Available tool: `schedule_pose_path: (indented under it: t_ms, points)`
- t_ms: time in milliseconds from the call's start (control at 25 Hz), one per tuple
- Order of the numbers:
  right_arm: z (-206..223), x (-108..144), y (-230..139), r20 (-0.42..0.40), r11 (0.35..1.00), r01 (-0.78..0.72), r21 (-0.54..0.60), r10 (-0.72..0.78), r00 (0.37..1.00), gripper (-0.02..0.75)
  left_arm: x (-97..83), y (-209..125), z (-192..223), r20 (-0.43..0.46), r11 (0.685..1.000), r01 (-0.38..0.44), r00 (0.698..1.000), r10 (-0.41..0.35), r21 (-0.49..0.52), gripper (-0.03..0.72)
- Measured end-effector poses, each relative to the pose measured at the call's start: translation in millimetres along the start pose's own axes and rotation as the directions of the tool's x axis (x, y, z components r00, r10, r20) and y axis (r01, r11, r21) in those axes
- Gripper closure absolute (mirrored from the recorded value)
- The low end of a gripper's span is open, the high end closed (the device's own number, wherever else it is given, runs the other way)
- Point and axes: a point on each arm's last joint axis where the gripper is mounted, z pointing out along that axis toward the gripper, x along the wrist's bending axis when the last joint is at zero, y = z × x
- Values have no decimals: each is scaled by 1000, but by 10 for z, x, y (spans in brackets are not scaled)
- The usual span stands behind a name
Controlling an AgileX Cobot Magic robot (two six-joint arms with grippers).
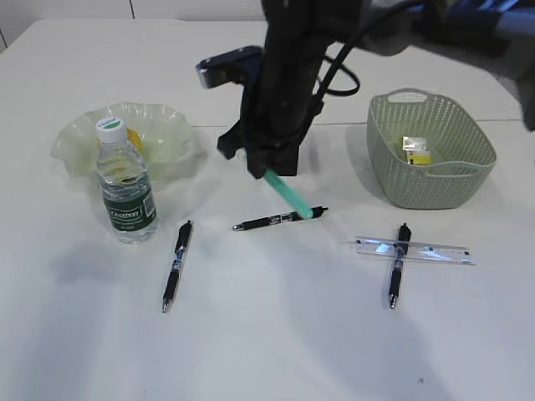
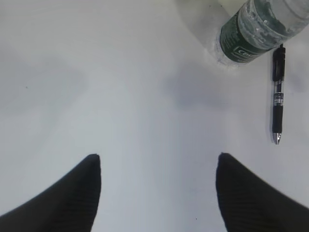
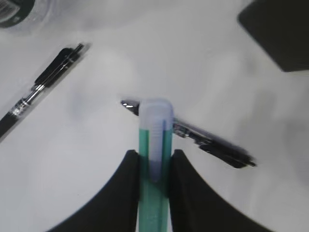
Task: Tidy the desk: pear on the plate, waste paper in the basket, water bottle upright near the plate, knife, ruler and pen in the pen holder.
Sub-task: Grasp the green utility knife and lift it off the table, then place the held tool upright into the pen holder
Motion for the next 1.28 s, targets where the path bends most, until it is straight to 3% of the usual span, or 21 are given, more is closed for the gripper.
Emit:
schedule_pose_path:
  t_ms: [120, 360, 680, 1000, 1280]
  points:
    - [-306, -301, -52, 16, 997, -62, -56, 63, 998, 624, 0, 0, 0, 0, 1000, 0, 1000, 0, 0, 161]
    - [-782, -742, -160, -37, 968, -154, -196, 150, 988, 624, 0, 1, 0, 0, 1000, 0, 1000, 0, -2, 161]
    - [-866, -850, 17, 2, 899, -117, -422, 130, 992, 624, -1, 1, 0, 2, 1000, 1, 1000, -1, -2, 161]
    - [-574, -979, 199, 31, 822, -123, -557, 168, 985, 624, -3, 4, 0, 3, 1000, 2, 1000, -2, -5, 161]
    - [-377, -1104, 351, 54, 702, -129, -701, 232, 971, 624, -3, 14, 0, 3, 1000, 2, 1000, -2, -16, 161]
